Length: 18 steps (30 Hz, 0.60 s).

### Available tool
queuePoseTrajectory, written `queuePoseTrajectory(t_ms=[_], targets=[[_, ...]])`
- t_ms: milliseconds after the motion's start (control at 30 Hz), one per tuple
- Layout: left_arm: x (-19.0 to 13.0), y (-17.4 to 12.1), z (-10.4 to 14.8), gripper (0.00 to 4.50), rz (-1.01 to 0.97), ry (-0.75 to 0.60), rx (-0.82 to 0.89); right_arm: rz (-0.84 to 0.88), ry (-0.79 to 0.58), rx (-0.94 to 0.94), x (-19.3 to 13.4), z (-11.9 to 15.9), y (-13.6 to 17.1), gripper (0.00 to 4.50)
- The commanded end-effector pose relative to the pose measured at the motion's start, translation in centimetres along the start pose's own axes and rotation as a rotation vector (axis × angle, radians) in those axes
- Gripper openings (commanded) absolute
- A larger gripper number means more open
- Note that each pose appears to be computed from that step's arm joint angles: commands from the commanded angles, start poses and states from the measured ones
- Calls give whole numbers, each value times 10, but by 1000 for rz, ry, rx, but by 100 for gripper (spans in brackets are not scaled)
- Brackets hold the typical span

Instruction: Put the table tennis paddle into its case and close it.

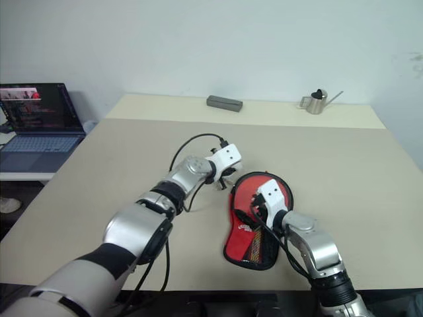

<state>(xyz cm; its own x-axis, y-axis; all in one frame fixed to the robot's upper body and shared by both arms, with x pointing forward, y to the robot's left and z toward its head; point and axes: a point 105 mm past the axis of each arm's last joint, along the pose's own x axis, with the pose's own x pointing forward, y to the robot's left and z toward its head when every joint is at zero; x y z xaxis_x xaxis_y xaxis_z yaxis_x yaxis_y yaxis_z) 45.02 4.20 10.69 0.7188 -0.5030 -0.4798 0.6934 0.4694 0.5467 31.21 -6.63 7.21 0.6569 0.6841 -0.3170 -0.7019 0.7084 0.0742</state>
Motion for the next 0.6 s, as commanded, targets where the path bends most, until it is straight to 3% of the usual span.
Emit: queuePoseTrajectory(t_ms=[33, 300, 600], targets=[[-1, 15, 32, 23, 89, -78, 22, 36, 171, 108, 1, -47, 14, 450], [1, 16, 58, 23, 123, -138, 7, 15, 173, 123, -5, -48, 15, 450], [5, 10, 61, 23, 145, -139, -12, 3, 167, 137, -8, -49, 18, 450]])
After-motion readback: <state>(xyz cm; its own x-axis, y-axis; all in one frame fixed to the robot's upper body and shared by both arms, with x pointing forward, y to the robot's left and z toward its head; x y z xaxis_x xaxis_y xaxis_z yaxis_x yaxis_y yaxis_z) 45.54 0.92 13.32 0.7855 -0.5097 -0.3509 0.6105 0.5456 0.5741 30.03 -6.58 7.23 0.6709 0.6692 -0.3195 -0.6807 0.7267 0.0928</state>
